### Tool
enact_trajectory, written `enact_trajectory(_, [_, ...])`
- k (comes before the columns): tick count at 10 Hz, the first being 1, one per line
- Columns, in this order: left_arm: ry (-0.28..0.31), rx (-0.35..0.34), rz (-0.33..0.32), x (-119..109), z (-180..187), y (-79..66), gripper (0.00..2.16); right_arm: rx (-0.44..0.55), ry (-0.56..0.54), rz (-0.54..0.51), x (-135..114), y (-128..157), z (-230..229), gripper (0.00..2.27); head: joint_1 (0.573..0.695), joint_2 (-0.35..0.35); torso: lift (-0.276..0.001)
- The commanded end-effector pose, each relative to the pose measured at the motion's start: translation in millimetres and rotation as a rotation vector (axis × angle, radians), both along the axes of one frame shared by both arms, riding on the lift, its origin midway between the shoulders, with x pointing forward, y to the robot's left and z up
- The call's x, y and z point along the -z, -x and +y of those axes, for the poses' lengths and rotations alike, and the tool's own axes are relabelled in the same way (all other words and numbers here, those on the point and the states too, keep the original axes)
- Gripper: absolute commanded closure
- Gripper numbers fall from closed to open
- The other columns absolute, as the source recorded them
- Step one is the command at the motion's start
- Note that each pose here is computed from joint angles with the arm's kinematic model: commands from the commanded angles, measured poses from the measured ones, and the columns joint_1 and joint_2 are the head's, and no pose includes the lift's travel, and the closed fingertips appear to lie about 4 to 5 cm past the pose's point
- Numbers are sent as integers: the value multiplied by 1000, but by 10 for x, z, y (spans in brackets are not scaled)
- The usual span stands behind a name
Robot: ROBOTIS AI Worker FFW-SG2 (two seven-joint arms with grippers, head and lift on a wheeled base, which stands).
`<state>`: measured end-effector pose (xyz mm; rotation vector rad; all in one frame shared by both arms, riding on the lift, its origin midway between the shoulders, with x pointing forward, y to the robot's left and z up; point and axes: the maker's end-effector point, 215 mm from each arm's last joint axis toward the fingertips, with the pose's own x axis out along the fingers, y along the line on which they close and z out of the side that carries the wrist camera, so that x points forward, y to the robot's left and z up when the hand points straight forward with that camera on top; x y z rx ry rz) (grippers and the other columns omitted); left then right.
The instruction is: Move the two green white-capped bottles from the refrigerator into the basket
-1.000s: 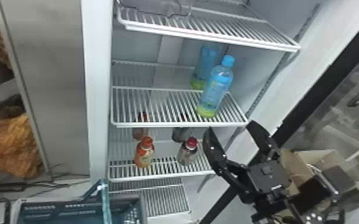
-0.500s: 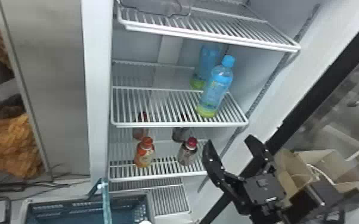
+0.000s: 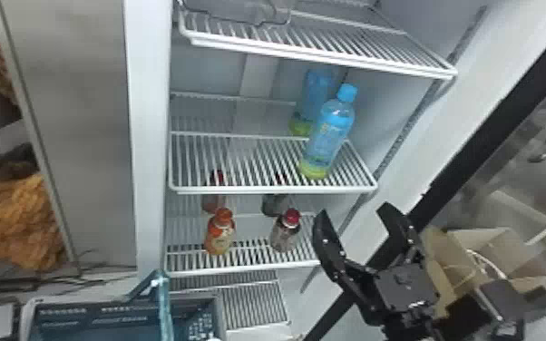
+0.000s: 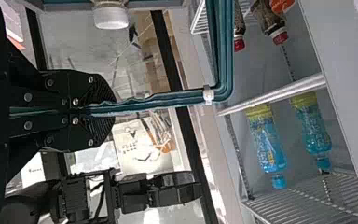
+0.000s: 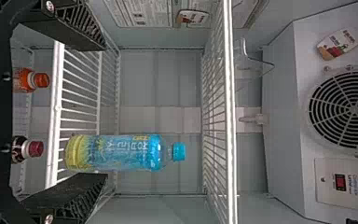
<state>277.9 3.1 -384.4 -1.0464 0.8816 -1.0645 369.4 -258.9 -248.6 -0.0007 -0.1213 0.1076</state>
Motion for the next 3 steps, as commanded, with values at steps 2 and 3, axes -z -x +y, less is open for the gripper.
enact_trajectory(2, [0,-1,0,0,2,-2,1182,-3,1,-5,-11,11,10,79,695,-350,-4])
enact_trajectory(3, [1,1,0,0,-5,4,1182,0,-1,-8,-12,13,4,78,695,-350,-4])
